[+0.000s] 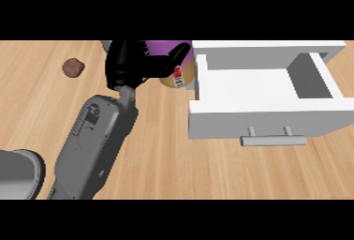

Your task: Pick up the can, place it into the drawer and close the drawer

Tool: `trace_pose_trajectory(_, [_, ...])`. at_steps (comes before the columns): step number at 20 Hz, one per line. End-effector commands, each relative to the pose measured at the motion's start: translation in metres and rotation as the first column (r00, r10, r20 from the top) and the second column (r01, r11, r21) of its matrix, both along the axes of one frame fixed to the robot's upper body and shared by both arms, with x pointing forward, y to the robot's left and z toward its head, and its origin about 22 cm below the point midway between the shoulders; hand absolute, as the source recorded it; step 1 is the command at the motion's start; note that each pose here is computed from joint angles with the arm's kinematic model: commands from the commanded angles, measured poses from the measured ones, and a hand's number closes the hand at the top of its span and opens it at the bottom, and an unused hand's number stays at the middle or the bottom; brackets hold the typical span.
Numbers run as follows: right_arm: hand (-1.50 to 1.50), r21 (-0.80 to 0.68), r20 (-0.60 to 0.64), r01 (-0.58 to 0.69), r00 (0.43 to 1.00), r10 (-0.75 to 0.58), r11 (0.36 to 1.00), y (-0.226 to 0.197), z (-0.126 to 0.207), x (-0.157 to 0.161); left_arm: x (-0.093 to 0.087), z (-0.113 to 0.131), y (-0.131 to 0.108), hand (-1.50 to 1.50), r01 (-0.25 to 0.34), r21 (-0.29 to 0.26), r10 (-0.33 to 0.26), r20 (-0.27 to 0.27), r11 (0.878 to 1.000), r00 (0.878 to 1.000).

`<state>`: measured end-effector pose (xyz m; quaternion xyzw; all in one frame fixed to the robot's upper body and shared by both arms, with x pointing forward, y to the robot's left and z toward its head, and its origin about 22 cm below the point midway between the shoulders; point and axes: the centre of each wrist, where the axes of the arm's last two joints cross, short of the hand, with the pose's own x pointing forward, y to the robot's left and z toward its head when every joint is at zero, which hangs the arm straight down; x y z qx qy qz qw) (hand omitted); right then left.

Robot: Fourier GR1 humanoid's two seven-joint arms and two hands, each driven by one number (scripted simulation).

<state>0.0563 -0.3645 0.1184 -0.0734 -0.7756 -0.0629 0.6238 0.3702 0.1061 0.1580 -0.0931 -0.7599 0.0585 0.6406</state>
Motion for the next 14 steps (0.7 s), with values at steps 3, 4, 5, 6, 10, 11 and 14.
trace_pose_trajectory(3, [-1.5, 0.015, 0.0, 0.0, 1.0, 0.001, 1.0, -0.004, -0.015, 0.007, 0.008, 0.03, -0.039, 1.5, 0.013, 0.007, -0.013, 0.003, 1.0, 1.0])
trace_pose_trajectory(4, [-1.5, 0.01, 0.0, -0.014, 1.0, 0.014, 1.0, -0.005, 0.007, 0.002, 0.025, 0.037, -0.029, 1.5, 0.006, 0.007, -0.006, -0.01, 1.0, 1.0])
trace_pose_trajectory(5, [-1.5, 0.002, 0.011, -0.01, 1.0, 0.01, 1.0, -0.004, -0.002, 0.008, 0.012, 0.038, -0.05, 1.5, 0.008, 0.036, -0.008, -0.006, 0.999, 1.0])
trace_pose_trajectory(6, [-1.5, 0.009, 0.006, -0.02, 1.0, 0.02, 1.0, -0.006, -0.002, 0.019, 0.023, 0.014, -0.046, 1.5, 0.005, 0.025, -0.005, -0.009, 1.0, 1.0])
trace_pose_trajectory(10, [-1.5, 0.011, 0.001, -0.028, 1.0, 0.028, 1.0, -0.001, -0.009, 0.004, 0.027, 0.046, -0.066, 1.5, -0.004, 0.029, 0.004, 0.004, 1.0, 1.0])
trace_pose_trajectory(11, [-1.5, 0.002, 0.007, -0.025, 1.0, 0.025, 1.0, -0.001, 0.004, 0.011, 0.026, 0.042, -0.069, 1.5, 0.017, 0.047, -0.017, -0.01, 0.999, 1.0])
trace_pose_trajectory(14, [-1.5, 0.004, -0.009, -0.024, 1.0, 0.025, 1.0, -0.015, 0.004, 0.006, 0.032, 0.044, -0.076, 1.5, 0.004, 0.051, -0.004, -0.007, 0.999, 1.0])
